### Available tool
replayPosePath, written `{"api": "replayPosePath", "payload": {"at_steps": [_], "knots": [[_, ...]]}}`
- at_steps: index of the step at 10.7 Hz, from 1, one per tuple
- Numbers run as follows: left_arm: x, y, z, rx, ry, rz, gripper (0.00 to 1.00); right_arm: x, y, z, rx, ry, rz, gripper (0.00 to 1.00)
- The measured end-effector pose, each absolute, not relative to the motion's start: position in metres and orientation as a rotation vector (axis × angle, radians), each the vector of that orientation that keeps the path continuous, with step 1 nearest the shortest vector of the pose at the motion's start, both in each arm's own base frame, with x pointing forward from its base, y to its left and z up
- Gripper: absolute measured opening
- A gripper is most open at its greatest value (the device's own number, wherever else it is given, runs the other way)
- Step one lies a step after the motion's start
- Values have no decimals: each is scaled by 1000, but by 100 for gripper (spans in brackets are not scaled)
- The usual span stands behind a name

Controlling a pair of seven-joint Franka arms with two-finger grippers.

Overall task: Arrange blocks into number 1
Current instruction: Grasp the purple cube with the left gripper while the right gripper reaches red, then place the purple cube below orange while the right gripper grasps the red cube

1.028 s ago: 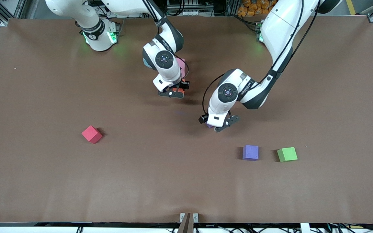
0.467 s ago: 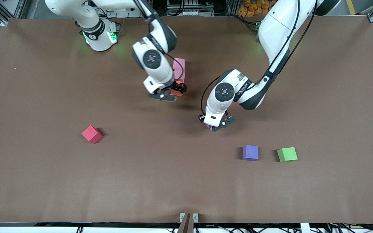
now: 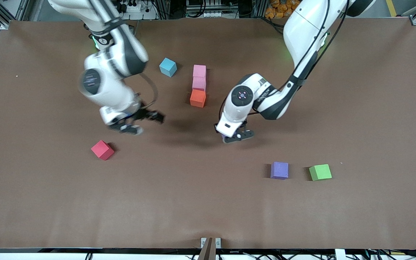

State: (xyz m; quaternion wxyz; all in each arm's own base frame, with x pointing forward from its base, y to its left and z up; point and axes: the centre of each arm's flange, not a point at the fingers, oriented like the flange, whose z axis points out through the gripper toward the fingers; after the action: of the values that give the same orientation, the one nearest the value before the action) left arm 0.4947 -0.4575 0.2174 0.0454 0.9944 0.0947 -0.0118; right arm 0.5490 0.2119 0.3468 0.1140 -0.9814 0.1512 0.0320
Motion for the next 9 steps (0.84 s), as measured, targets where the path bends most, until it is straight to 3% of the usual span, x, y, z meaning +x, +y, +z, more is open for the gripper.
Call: {"api": "replayPosePath", "payload": {"at_steps": [2, 5, 9], "knots": [[478, -481, 223, 3039, 130, -21, 55, 582, 135, 348, -2830, 662, 59, 100], [455, -504, 224, 3037, -136, -10, 55, 626, 58, 306, -2771, 1010, 83, 100], [452, -528, 245, 2990, -377, 68, 55, 645, 21, 240, -2736, 1251, 154, 100]]}}
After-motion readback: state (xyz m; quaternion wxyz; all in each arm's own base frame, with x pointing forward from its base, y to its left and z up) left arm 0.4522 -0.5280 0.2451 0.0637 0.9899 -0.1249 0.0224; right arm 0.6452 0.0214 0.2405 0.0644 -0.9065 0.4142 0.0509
